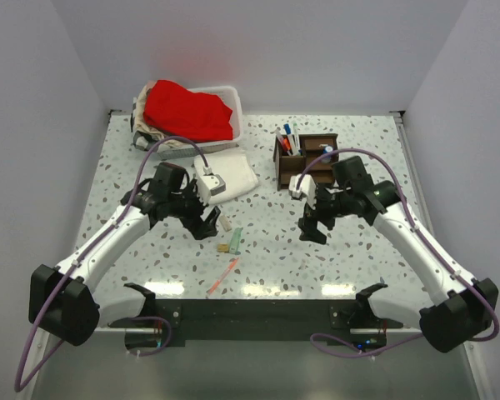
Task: Sort the stationery into containers
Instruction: Pick up the stationery from the center of the board.
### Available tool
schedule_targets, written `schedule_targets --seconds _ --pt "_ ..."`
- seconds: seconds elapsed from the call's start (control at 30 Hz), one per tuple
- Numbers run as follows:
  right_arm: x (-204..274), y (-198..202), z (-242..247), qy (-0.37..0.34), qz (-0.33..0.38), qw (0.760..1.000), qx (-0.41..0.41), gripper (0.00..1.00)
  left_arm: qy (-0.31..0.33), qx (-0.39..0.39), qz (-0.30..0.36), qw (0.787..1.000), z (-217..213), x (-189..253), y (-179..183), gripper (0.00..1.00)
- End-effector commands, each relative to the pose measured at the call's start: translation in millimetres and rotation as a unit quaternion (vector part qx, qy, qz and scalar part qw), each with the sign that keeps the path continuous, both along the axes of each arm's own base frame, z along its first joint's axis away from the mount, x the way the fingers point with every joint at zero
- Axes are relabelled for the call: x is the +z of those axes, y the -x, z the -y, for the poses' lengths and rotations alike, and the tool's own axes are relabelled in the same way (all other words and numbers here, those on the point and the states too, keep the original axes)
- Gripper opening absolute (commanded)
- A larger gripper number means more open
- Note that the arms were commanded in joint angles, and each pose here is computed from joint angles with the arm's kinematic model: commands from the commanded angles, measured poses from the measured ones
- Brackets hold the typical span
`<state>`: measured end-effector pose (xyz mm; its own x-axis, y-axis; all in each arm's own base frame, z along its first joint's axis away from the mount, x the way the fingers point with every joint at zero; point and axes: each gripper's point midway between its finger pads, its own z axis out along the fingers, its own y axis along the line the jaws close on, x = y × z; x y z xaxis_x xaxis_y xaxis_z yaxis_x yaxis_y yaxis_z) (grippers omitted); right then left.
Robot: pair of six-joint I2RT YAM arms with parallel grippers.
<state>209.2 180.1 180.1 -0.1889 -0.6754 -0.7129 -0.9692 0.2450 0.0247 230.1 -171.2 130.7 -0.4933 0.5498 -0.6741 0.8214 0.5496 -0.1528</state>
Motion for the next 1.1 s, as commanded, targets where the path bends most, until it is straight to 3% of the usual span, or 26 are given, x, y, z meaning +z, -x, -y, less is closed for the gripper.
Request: schedule_targets --seconds 0.0,0.17,0.3,0.4,0.63,0.8,0.97,1.07 --pt "-23 27 21 0.061 0.075 0.991 0.095 0.91 0.017 0.036 -0.032 0.999 7 -5 0 0.82" --pt "-34 23 23 0.071 0.114 0.984 0.114 0.92 0.005 0.065 -0.043 0.997 5 -15 -5 0.81" --pt "-43 9 12 0.071 0.099 0.986 0.113 0.91 -0.031 0.086 -0.022 0.996 -6 -29 -18 0.79" --pt "-52 -6 2 0.067 0.084 0.99 0.089 0.9 -0.02 0.093 -0.04 0.995 0 -33 -20 0.75" --pt "-51 -18 -10 0.042 0.076 0.994 0.06 0.9 0.022 0.116 -0.11 0.987 23 -46 -24 0.77" --pt "-49 -16 -9 0.039 0.079 0.995 0.053 0.9 0.01 0.128 -0.095 0.987 22 -52 -39 0.73" --pt "-49 -8 -16 0.036 0.105 0.985 0.136 0.86 -0.036 0.148 -0.051 0.987 3 -38 -56 0.76" --pt "-46 -16 -40 0.046 0.151 0.955 0.252 0.9 -0.021 0.195 -0.022 0.98 -28 -11 -72 0.81"
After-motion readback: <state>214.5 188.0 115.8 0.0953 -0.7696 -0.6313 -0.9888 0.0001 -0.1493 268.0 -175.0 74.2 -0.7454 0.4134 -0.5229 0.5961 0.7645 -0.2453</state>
